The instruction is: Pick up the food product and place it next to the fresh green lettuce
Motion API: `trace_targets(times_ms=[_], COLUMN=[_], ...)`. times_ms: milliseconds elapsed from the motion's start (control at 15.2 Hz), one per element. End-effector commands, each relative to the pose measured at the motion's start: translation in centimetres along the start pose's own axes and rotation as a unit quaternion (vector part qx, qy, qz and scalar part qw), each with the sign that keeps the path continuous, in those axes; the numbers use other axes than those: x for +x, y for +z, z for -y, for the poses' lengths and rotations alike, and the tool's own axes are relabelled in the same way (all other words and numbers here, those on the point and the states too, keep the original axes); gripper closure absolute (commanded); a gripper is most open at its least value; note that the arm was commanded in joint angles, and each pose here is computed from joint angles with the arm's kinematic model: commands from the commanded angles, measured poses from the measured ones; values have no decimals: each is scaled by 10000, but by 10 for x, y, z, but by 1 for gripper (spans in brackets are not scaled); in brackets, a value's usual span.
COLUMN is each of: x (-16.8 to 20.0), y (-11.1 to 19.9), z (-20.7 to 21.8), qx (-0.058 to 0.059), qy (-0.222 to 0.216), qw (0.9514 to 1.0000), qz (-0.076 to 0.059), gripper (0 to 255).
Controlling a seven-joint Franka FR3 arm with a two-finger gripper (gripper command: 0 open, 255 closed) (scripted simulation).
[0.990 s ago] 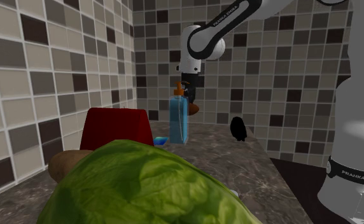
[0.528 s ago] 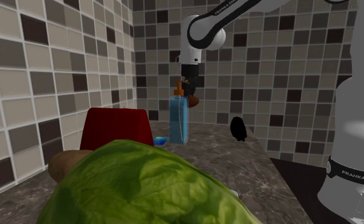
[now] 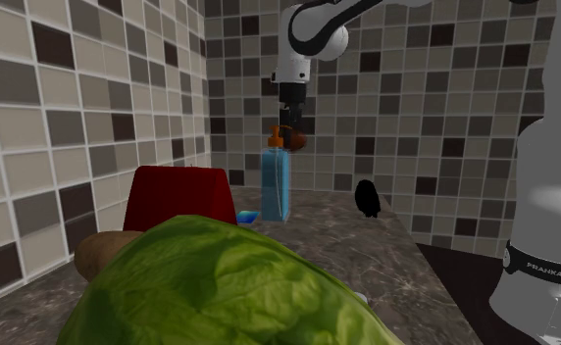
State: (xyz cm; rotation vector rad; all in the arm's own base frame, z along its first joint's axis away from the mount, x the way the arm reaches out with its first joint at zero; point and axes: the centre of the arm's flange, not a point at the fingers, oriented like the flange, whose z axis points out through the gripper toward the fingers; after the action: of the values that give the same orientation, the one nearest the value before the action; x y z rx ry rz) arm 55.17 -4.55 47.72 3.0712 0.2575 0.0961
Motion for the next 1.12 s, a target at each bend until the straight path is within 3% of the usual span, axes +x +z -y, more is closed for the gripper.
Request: trace_targets(times_ms=[0, 1056], x=[0, -2], y=[-11, -87], z=[0, 6], qx=[1, 1], qy=[0, 0], qw=[10000, 10000], qz=[2, 2], gripper=[255, 255])
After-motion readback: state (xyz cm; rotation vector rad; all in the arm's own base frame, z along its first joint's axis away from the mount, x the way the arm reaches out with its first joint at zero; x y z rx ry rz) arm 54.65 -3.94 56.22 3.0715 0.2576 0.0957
